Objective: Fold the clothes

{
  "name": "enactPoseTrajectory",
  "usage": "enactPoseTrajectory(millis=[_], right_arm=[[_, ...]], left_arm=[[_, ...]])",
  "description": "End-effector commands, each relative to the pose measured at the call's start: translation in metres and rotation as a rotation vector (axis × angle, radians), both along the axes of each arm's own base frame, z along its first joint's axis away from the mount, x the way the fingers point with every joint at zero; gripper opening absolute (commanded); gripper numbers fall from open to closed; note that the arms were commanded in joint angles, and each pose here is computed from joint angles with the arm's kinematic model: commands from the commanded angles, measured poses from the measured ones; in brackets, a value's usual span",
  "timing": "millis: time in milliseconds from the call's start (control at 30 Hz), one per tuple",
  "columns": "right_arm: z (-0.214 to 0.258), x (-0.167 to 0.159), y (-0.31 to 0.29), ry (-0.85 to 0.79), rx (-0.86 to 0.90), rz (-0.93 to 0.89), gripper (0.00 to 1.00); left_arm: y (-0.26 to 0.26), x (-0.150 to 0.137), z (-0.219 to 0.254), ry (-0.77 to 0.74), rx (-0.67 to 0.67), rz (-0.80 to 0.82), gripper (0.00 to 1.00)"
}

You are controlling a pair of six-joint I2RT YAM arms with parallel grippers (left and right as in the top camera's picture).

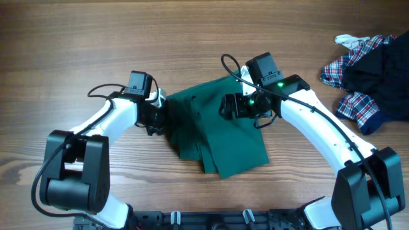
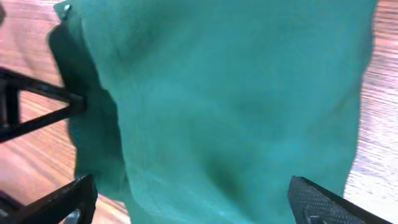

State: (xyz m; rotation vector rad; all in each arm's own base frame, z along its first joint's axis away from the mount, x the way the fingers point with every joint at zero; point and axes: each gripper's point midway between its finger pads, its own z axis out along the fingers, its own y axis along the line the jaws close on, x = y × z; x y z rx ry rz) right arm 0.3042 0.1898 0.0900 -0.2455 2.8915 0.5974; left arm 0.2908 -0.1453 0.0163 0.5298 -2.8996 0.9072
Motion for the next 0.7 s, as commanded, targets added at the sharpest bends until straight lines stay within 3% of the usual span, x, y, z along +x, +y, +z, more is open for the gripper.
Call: enactPoseTrajectory(millis=[0,100,367,533,667], right_arm=[[0.004,-0.007,0.014,0.009,0.053,0.036,0.99],[-0.007,0.005,-0.012,-0.069,-0.165,-0.038,0.99],[-0.002,0.036,-0.055,-0.092,-0.12,-0.157,1.0],[-0.003,0.035,-0.06,-0.082,-0.119,-0.146,1.0],[-0.004,0.032,-0.061,-0.073,-0.127,-0.132,1.0]], left_arm=[[0.003,0.001,0.003,-0.042,0.022,-0.036,0.7],[0.002,0.007,0.016,-0.08,0.02,-0.052,0.77],[-0.012,0.012,0.092,-0.291,-0.061,-0.062,0.77],[-0.049,0.002,0.057,-0.187,-0.074,-0.124,0.77],[-0.05,-0.006,0.021,-0.072,-0.046,-0.131,0.78]])
